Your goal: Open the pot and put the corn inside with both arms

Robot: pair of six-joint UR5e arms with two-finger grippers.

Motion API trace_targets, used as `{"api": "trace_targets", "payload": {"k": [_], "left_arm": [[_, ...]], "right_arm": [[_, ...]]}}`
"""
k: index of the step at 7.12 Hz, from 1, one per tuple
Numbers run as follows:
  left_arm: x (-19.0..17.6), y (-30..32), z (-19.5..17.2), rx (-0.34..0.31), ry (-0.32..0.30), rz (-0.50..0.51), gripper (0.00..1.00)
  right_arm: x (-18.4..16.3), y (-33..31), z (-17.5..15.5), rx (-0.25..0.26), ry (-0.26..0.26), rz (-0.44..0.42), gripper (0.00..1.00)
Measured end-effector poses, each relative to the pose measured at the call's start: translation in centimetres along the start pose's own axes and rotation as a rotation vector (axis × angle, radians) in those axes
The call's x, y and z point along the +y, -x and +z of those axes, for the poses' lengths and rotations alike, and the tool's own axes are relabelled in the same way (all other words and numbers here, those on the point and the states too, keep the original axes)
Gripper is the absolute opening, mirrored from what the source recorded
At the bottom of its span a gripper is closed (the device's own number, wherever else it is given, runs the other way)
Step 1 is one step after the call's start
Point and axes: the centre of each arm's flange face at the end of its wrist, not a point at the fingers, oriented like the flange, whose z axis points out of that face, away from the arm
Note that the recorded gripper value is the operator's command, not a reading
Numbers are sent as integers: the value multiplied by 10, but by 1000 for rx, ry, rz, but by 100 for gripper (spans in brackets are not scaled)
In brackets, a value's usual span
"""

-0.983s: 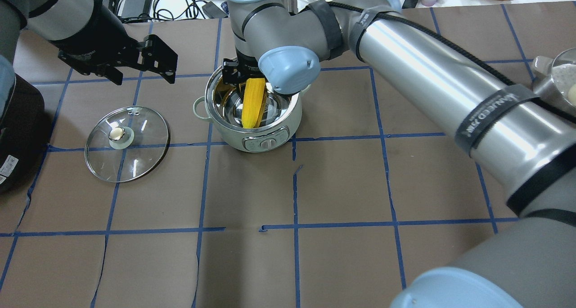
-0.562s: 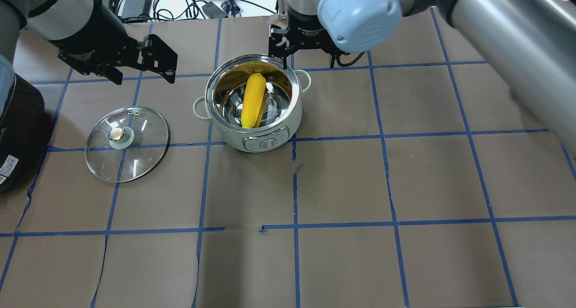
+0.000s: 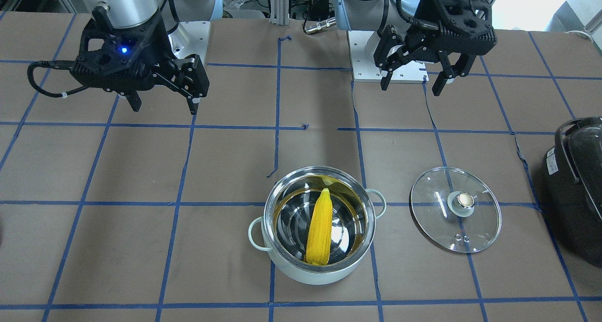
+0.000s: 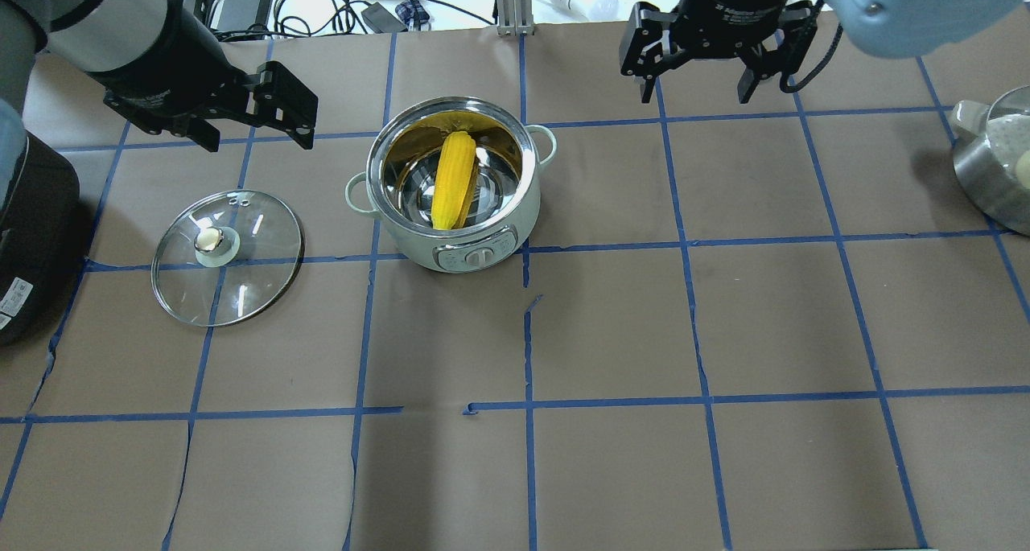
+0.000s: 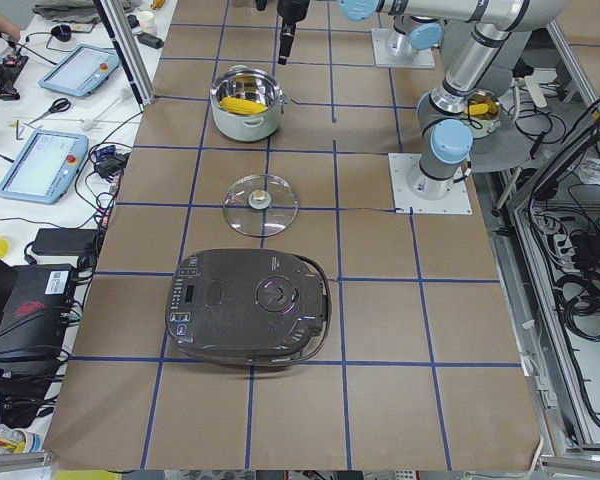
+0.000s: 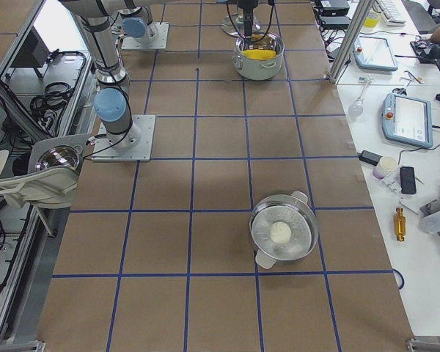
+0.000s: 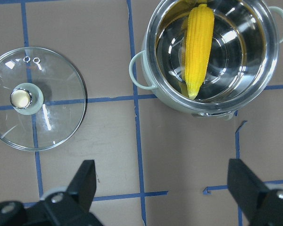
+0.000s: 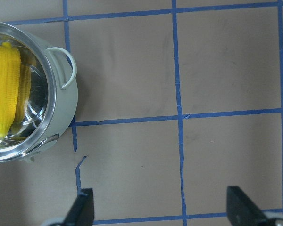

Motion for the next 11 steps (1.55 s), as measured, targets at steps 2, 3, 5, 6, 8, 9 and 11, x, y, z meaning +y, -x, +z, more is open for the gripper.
{"api": "trace_targets", "payload": {"k": [2, 3, 5, 6, 8, 9, 11], "left_arm": [[1, -1, -2, 1, -3, 1, 100], [1, -1, -2, 0, -4, 2, 100], [1, -1, -3, -1, -6, 3, 100], [1, -1, -3, 0, -6, 2, 100], [1, -1, -3, 0, -6, 2, 100], [1, -1, -3, 0, -6, 2, 100], [1, -1, -3, -1, -6, 2, 100]], "right_arm": [[4, -4, -3, -3, -32, 10, 100], [3, -4, -3, -3, -36, 14, 100], [3, -5, -3, -1, -40, 14, 100], [3, -5, -3, -1, -42, 14, 100], [3, -5, -3, 0, -40, 13, 100], [3, -4, -3, 0, -39, 12, 100], [4, -5, -3, 3, -36, 13, 100]]}}
